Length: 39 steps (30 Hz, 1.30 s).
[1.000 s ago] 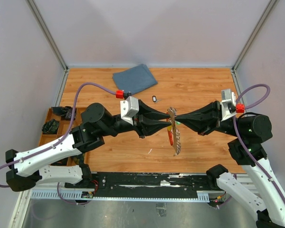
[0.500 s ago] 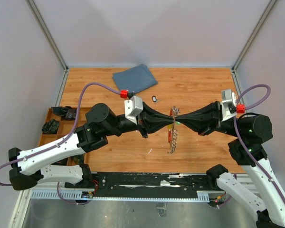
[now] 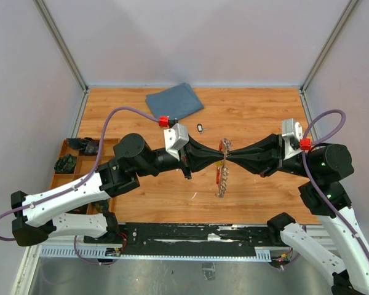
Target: Put the keys on the keyring
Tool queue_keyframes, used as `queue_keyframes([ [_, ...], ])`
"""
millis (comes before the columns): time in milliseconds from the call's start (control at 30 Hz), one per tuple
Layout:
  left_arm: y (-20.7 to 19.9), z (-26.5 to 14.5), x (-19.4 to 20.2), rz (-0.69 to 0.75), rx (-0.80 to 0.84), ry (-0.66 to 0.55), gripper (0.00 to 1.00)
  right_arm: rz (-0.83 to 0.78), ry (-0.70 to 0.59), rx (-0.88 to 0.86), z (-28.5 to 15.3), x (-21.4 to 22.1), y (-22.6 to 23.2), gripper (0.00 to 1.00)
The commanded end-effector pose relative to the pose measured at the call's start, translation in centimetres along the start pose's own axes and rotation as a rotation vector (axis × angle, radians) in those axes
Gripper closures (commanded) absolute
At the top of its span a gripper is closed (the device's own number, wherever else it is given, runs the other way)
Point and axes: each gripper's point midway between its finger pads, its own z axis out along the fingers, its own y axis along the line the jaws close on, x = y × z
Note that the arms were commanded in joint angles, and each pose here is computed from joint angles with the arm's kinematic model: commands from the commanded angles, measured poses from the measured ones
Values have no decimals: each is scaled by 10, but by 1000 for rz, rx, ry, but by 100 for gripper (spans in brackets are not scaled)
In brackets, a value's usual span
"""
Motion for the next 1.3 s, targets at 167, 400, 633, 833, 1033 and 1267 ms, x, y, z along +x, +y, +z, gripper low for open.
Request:
queue_keyframes([
  [167,10,-7,-5,87,-61,111,99,-80,177,-44,-15,12,14,65],
  [400,18,-17,33,176,-47,371,99,-59,294,-99,-18,30,15,62],
  [633,34,-31,71,293,-79,604,100,-22,323,-144,-14,41,12,61],
  [833,38,-33,75,344,-103,649,100,16,339,-150,-12,59,7,61],
  [1033,36,-32,69,342,-104,626,100,58,322,-126,-9,73,0,61],
  [1267,34,-30,66,337,-96,614,100,69,296,-112,-2,83,-5,62],
])
